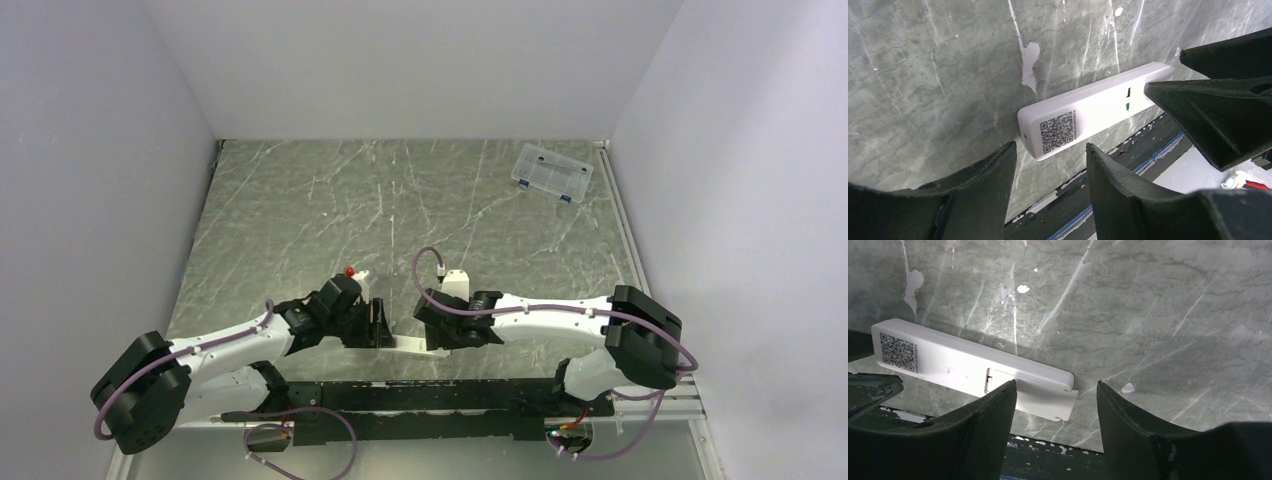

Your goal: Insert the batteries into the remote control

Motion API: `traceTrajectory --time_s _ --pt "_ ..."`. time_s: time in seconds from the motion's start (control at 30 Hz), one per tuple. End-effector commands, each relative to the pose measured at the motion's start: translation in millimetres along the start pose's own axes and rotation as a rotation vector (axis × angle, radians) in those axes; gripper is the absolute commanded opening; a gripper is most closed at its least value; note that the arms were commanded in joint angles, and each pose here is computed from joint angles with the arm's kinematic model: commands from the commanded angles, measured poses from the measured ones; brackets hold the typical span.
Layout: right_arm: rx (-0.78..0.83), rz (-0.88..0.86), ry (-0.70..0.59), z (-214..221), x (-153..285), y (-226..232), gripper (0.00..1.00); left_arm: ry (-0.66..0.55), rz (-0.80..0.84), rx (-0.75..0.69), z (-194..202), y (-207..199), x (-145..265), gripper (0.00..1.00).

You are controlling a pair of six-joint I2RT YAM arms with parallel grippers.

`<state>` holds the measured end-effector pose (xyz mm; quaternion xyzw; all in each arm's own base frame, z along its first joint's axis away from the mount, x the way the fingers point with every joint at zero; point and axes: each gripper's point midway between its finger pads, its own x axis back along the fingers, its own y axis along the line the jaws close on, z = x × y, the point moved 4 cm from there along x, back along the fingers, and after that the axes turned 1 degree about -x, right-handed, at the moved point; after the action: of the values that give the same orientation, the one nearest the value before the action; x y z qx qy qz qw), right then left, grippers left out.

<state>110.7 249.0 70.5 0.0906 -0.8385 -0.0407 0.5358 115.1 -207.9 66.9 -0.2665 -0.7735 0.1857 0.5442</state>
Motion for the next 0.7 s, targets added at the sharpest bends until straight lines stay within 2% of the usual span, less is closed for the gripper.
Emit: traceTrajectory --time_s 0.0,0.3,0.67 --pt "0.014 -0.003 -0.004 -3 0 2 0.63 -0.024 -0.007 -0.018 -5 -3 2 0.59" --pt "0.041 -0.013 0.029 6 -2 0 0.62 -0.030 -0.030 -0.038 -11 -3 2 0.63" --pt "0.041 -0.021 0.042 10 -1 -1 0.57 -0.010 -0.030 -0.065 -17 -7 -8 0.63"
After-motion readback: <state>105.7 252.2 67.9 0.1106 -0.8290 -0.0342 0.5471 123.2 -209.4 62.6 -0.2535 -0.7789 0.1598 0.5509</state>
